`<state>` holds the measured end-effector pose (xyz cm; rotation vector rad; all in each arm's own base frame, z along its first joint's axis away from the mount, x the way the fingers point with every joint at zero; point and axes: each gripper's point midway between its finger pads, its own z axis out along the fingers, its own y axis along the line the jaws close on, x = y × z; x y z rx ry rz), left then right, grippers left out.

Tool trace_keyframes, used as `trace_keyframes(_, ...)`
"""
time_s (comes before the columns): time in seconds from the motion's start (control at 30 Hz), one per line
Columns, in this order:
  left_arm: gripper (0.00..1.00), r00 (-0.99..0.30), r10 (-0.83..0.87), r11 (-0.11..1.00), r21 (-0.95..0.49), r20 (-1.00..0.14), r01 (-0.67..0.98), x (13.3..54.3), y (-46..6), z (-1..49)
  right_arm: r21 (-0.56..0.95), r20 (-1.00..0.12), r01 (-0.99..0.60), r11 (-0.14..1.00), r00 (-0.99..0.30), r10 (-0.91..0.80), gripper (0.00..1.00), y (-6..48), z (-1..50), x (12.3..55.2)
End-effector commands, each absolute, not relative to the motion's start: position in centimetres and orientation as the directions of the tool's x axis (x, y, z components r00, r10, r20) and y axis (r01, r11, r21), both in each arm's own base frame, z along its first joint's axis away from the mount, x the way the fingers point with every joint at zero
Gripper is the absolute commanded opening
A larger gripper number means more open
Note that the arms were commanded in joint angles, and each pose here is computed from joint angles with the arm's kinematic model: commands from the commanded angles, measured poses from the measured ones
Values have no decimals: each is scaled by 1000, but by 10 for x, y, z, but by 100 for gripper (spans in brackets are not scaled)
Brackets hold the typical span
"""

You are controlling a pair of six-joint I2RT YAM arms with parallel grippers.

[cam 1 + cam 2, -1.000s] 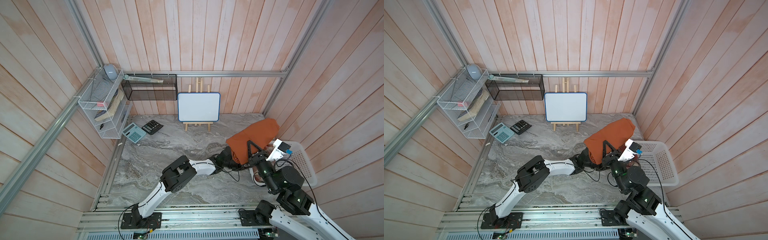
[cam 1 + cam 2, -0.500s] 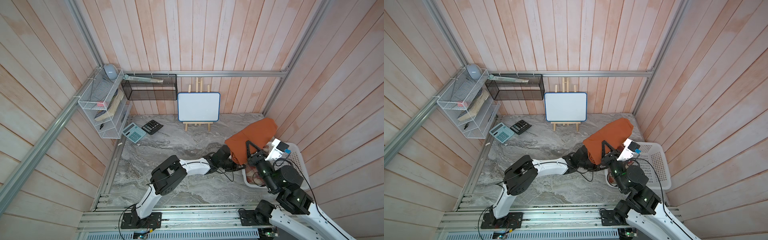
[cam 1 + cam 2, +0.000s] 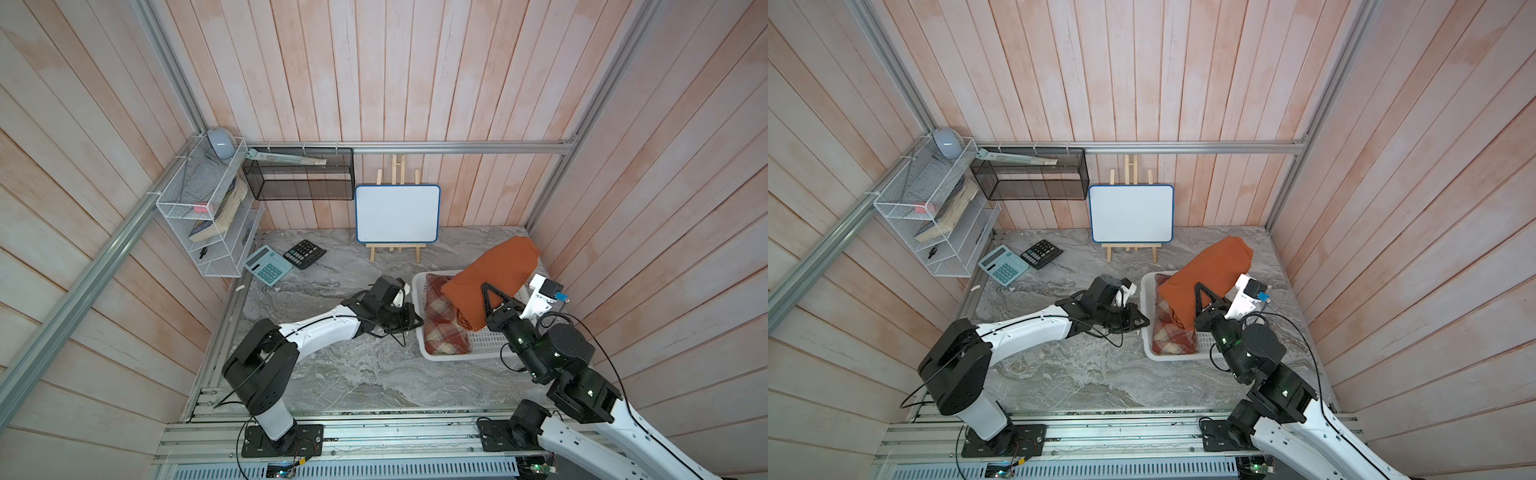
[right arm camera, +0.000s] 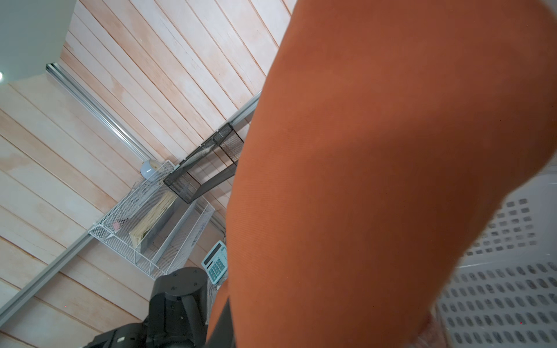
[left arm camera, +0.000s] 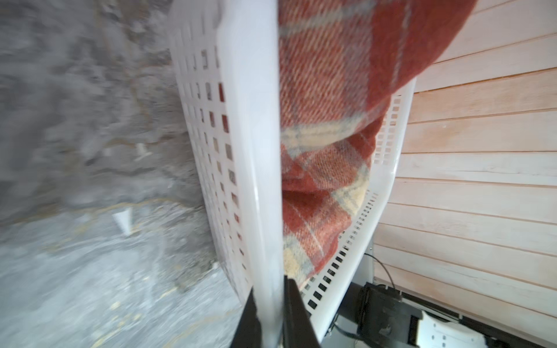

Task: Roll up the skirts
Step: Pick up the basket from the center of the board, then place the skirt in the basket, then place the basket at the center of the board.

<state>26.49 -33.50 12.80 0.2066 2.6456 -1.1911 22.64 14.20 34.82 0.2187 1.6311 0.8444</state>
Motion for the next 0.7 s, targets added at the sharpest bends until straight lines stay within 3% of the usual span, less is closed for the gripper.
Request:
trace_keyframes(0.0, 0, -943, 166, 727, -611, -288, 315, 244, -285, 114, 595, -803, -398, 698, -326, 498, 0, 167, 357, 222)
trace_keyframes(0.17, 0, -957, 210, 793, -537, -203, 288, 228, -241, 108, 530, -837, -528, 664, -452, 309, 0, 209, 347, 225)
trace_keyframes(0.33, 0, -969, 231, 835, -494, -86, 243, 221, -213, 97, 613, -774, -640, 463, -605, 190, 0, 234, 312, 222)
trace_keyframes(0.5, 0, -982, 161, 895, -405, -98, 187, 231, -187, 101, 716, -695, -647, 262, -699, 172, 0, 241, 282, 214)
trace_keyframes(0.67, 0, -988, 70, 910, -398, -135, 119, 245, -170, 110, 791, -597, -552, 265, -791, 134, 0, 243, 235, 212)
